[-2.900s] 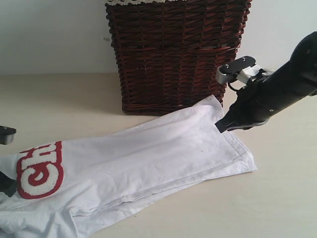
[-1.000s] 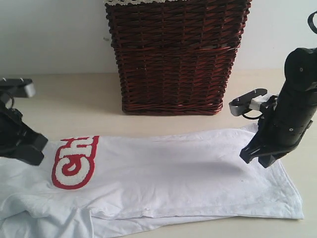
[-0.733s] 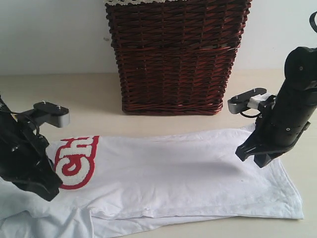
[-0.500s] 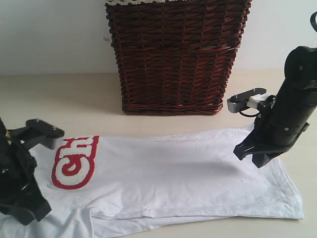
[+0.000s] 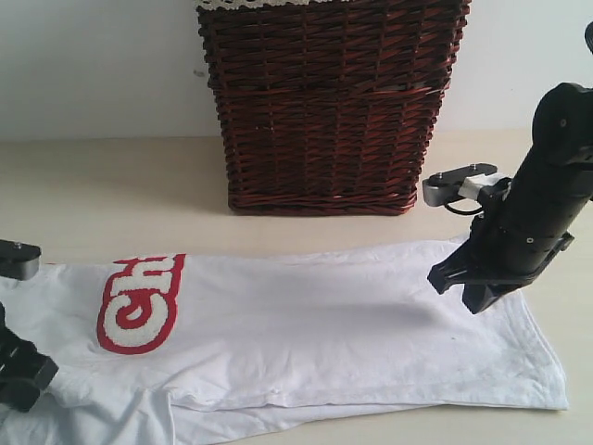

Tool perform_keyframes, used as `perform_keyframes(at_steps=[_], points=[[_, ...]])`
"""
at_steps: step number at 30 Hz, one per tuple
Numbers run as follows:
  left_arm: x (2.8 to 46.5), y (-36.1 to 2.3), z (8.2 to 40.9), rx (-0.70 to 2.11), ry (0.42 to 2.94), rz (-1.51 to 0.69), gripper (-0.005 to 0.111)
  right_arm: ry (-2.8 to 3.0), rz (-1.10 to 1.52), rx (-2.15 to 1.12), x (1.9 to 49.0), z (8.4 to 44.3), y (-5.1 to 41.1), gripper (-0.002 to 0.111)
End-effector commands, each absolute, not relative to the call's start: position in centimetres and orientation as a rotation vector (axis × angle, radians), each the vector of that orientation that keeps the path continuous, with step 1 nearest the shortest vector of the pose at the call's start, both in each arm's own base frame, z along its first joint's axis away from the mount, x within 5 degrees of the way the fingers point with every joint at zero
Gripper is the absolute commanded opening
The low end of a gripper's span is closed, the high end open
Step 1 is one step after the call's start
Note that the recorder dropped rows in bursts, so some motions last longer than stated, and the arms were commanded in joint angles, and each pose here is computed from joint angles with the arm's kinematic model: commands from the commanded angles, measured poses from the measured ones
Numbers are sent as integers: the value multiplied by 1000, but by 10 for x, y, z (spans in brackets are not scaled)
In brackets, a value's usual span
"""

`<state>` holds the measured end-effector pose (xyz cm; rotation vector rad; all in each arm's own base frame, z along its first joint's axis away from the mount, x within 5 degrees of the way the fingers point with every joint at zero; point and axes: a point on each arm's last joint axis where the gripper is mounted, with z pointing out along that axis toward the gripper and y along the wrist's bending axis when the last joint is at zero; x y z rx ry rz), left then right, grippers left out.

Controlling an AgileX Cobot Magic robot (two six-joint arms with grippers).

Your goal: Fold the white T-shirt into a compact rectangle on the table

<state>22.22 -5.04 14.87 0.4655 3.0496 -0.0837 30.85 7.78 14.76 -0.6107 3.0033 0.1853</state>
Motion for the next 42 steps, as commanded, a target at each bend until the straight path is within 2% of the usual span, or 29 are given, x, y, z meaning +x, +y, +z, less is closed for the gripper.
perform_keyframes(at_steps=[1,5,7,11,13,14,16,23,28,37,40,42], points=[[234,-51,151,513,2895,-69,51,2982,187,-615,310,150,77,0],[235,-51,150,584,2870,-60,46,2972,185,-631,310,150,77,0],[235,-51,147,605,2880,-58,37,2972,185,-632,310,150,77,0],[241,-52,141,610,2853,-51,10,2968,184,-630,311,150,77,0],[245,-53,141,595,2808,-47,0,2966,183,-639,311,150,77,0],[249,-53,142,568,2766,-46,0,2965,183,-642,311,150,77,0],[255,-54,144,514,2712,-48,4,2965,183,-642,311,150,77,0],[263,-55,148,477,2618,-41,46,2947,177,-638,313,150,77,0],[263,-56,161,345,2664,-84,47,2957,179,-641,312,150,77,0],[229,-51,229,350,2642,-110,47,2968,192,-635,310,150,78,0],[208,-47,227,365,2715,-112,47,2961,197,-634,314,154,79,0],[194,-43,210,387,2803,-95,47,2964,199,-633,315,156,79,0]])
